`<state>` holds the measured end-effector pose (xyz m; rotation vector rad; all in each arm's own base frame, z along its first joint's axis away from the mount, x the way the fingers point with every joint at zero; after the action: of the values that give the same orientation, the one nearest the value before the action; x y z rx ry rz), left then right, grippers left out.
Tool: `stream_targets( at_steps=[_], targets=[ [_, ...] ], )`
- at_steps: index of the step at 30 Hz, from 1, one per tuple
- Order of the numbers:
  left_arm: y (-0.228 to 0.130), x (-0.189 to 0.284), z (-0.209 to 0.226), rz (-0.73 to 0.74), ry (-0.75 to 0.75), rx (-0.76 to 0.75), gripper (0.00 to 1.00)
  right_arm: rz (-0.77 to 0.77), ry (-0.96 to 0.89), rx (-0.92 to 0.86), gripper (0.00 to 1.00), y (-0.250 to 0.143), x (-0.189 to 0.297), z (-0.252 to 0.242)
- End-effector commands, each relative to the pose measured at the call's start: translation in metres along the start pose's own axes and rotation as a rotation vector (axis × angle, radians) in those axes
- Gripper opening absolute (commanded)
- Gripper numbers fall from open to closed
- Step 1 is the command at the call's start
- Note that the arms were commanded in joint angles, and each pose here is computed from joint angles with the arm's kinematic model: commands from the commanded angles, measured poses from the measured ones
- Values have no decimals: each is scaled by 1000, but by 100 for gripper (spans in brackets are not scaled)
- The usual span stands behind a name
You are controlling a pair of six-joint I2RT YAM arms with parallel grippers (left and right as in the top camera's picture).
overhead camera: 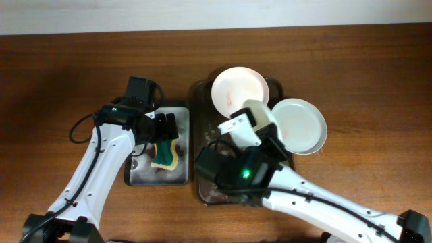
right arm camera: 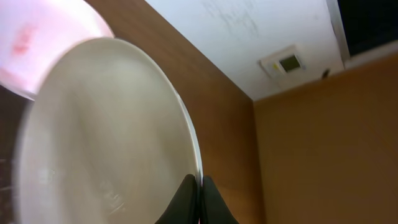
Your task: Clean dirty plates on tray and stack at the side
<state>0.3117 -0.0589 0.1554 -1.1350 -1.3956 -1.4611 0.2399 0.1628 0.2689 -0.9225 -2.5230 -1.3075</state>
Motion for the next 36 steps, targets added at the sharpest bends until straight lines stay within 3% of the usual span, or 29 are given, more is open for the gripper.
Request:
stream_targets(
  at_steps=[1,4,7,9,11,14,18,21,22,23,25,27,29,32,36],
  targets=[
    [6,9,0,-32,-11,5,100,120,145,-96,4,7,-11,-9],
    [6,9,0,-30,-10,5,99,318,190,-324,4,-5,-46,-27],
    [5,9,0,-28,-10,5,99,513,447,-568,4,-11,-94,-55],
    [5,9,0,-28,-10,5,99,608,592,-840,4,-32,-139,-107],
    [5,9,0,-28,-10,5,99,646,560,-1064,4,-61,-170,-154],
    [5,9,0,-28,-10,5,99,759,322,-1401,4,-147,-219,-226],
    [6,9,0,-29,-10,5,99,904,184,-1625,4,-228,-271,-239],
    [6,9,0,-31,-10,4,99,973,146,-1600,8,-259,-292,-229],
    [6,9,0,-31,-10,5,99,943,222,-1575,30,-251,-292,-227],
    [6,9,0,-31,-11,5,99,890,347,-1541,41,-232,-288,-222],
    [6,9,0,-31,-10,5,99,837,547,-1425,48,-189,-271,-200],
    [6,9,0,-31,-10,5,99,904,670,-1259,54,-157,-248,-159],
    [5,9,0,-28,-10,5,99,1032,601,-1041,64,-152,-242,-110],
    [4,9,0,-20,-9,4,99,1049,567,-917,67,-157,-255,-66],
    [4,9,0,-20,-9,4,99,1044,520,-852,63,-168,-277,-47]
  ],
)
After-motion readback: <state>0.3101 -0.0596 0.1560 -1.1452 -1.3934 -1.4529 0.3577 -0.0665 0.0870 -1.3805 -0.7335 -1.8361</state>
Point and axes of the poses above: each gripper's point midway between its finger pads, its own x axis back along the fingers, its own z axis along the line the jaws close on, y = z × x, the point moved 4 cm from there along x, back along the fingers, and after that the axes turned 14 degrees about -x, right-handed, at the moved point
